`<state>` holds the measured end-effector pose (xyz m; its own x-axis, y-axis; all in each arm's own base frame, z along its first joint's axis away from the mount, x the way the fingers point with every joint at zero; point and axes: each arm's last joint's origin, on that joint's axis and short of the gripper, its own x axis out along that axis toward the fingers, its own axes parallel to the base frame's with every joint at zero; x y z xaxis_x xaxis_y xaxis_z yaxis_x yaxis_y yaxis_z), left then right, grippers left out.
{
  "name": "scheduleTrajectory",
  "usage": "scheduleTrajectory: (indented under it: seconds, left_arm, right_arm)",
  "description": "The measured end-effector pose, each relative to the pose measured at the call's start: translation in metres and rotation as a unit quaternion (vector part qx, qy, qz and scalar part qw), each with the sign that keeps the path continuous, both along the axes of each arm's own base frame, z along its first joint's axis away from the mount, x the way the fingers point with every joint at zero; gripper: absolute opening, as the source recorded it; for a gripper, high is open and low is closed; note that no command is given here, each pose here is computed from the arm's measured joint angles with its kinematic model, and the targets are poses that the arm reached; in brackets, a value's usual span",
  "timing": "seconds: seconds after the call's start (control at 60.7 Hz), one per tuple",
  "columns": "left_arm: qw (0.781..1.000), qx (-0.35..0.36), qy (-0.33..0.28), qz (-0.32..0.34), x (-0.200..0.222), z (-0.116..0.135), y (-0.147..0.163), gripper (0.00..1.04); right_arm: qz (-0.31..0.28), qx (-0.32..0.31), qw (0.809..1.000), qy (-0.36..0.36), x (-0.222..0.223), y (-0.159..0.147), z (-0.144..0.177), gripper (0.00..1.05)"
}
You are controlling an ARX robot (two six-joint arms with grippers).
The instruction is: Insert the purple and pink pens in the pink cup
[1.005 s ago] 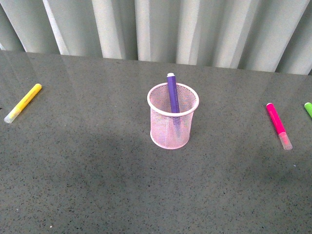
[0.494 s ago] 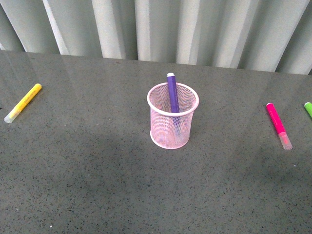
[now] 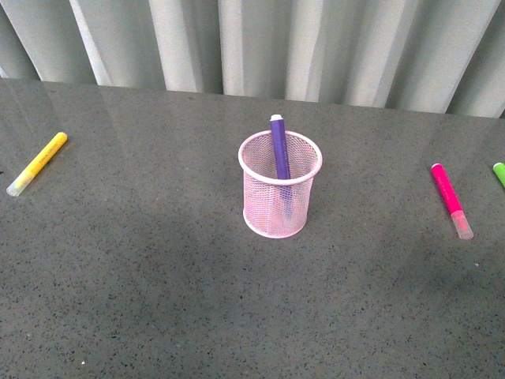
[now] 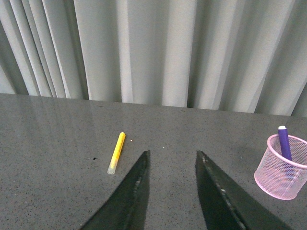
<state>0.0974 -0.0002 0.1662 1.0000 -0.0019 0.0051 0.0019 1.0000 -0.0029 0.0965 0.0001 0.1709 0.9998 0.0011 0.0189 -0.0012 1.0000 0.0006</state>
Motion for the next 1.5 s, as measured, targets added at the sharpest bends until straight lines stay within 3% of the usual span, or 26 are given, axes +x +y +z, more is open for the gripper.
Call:
scheduleTrajectory:
  seconds: [0.132,0.231,0.346,0.494,0.643,1.005,1.5]
  left_arm:
    - [1.000,0.000,0.000,0.000,0.000,0.000,0.000,0.62]
    - [1.000,0.000,0.000,0.001,0.000,0.000,0.000,0.80]
    - [1.000,0.000,0.000,0.000,0.000,0.000,0.000,0.99]
    - [1.000,0.000,0.000,0.000,0.000,0.000,0.000,0.98]
    - [1.000,0.000,0.000,0.000,0.000,0.000,0.000,0.98]
    - [1.000,0.000,0.000,0.000,0.000,0.000,0.000,0.98]
    - [1.000,0.000,0.000,0.000,0.000,0.000,0.000,0.98]
  right_arm:
    - [-0.005,0.000,1.000,0.005,0.000,0.000,0.000,0.98]
    - [-0.128,-0.025,0.984,0.119,0.010,-0.006,-0.001,0.98]
    - [-0.142,-0.009,0.978,0.153,0.041,-0.021,0.010,0.98]
    - [-0.107,0.007,0.970,0.218,0.094,-0.033,0.015,0.98]
    - [-0.102,0.033,0.939,0.325,0.138,-0.040,-0.002,0.98]
    - [-0.094,0.024,0.932,0.349,0.223,-0.045,-0.020,0.98]
    - [-0.064,-0.017,0.921,0.385,0.286,-0.012,-0.063,0.98]
